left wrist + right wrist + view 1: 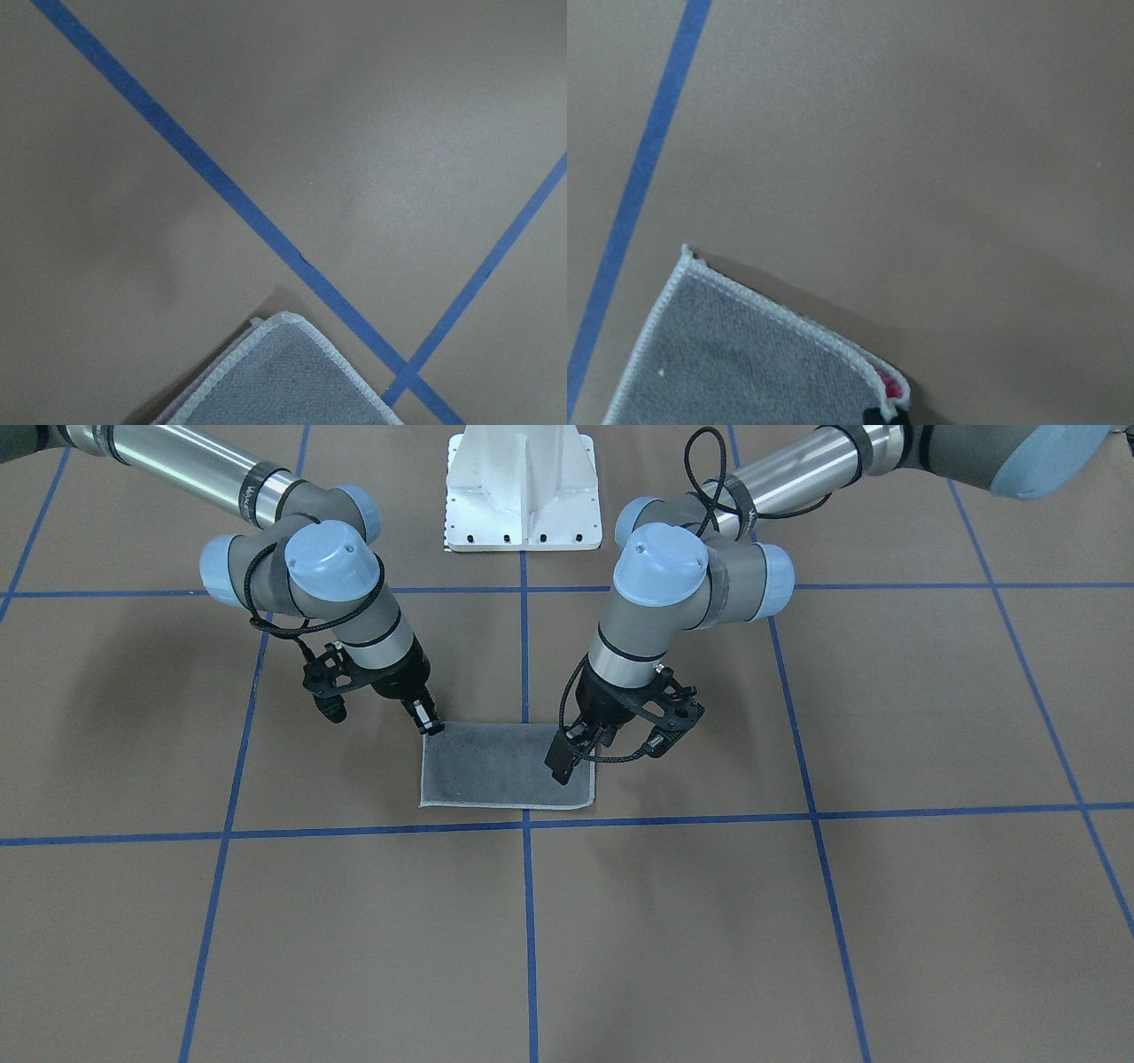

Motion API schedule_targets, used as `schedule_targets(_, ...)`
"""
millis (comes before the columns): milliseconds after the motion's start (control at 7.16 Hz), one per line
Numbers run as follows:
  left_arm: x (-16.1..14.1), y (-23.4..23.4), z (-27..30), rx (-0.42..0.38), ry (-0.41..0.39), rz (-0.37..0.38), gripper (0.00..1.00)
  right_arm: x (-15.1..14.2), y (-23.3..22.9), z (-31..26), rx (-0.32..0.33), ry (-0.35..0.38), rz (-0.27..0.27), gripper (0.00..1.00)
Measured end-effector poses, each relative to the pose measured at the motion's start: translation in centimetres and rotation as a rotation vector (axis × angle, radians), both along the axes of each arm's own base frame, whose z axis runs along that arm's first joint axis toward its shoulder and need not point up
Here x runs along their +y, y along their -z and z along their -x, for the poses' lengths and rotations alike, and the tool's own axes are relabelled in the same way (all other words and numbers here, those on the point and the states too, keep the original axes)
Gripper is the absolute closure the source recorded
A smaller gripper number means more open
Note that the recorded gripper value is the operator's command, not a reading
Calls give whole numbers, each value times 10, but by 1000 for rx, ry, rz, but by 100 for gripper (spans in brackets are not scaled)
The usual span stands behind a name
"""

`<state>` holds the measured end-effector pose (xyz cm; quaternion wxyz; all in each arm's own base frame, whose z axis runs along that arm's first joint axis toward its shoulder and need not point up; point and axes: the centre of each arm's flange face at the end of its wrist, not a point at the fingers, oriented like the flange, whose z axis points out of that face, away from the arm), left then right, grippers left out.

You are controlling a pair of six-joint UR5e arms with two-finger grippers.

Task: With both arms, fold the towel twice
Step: 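Grasp the towel end with the right gripper and rotate it toward the robot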

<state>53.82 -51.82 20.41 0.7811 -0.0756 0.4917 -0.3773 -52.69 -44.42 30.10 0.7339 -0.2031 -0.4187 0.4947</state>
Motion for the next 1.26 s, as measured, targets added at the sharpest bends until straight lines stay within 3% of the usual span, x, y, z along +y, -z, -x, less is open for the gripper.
schedule_targets(279,6,19,16,39,4,-20,0,28,18,2,-38,43,25,100)
schedule_targets(698,8,26,24,65,-3,-5,0,76,47,23,-72,109,126,100)
schedule_targets(1257,8,27,25,68,-4,-4,0,122,79,57,-104,155,180,100)
